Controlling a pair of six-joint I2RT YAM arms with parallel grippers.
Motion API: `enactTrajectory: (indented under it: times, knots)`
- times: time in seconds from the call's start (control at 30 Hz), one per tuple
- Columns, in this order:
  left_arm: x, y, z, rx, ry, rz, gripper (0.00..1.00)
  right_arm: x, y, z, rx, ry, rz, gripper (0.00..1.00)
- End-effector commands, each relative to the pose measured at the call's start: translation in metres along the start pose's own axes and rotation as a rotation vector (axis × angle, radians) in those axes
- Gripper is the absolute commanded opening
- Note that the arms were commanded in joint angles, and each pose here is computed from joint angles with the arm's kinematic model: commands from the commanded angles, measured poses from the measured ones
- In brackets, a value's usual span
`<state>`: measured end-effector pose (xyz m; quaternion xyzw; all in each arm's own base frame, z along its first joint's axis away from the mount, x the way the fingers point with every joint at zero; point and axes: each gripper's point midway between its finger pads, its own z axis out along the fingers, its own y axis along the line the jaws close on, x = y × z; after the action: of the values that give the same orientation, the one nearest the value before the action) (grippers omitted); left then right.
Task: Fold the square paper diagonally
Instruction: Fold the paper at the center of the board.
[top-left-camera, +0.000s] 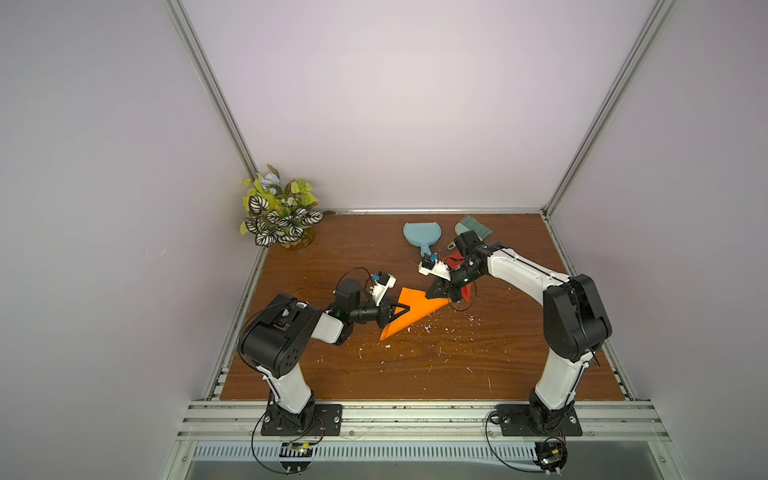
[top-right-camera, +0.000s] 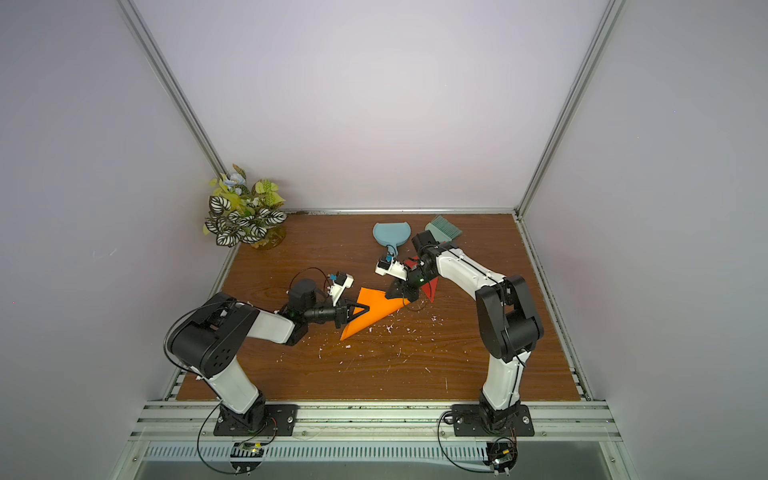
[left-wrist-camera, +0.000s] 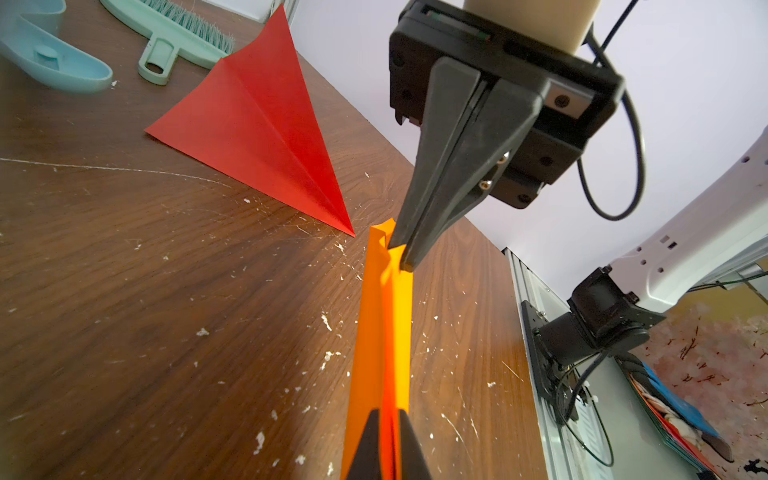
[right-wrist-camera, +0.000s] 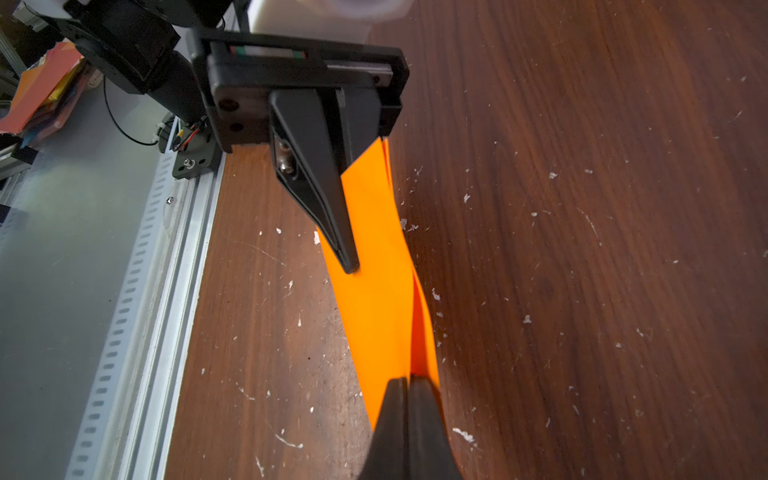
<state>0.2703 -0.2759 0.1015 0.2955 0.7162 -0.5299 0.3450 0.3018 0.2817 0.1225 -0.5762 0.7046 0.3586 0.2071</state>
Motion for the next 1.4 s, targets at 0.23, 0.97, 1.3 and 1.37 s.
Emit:
enactTrajectory:
  times: [0.23, 0.97, 1.3, 1.37]
  knots:
    - [-0.0026, -0.0045, 0.0038, 0.022, 0.001, 0.011, 0.09, -0.0076, 0.0029, -0.0029, -0.005, 0.001, -0.016, 0.00]
    - [-0.0022, -0.0023, 0.0038, 0.013, 0.004, 0.004, 0.10, -0.0030, 0.0011, -0.0054, 0.008, 0.003, -0.009, 0.00]
    - [-0.0027, -0.0030, 0.0042, 0.016, 0.004, 0.004, 0.10, -0.0076, 0.0024, -0.0050, -0.002, -0.011, -0.016, 0.00]
    - [-0.0028, -0.0029, 0.0043, 0.016, 0.004, 0.004, 0.10, -0.0084, 0.0028, -0.0044, -0.004, -0.011, -0.018, 0.00]
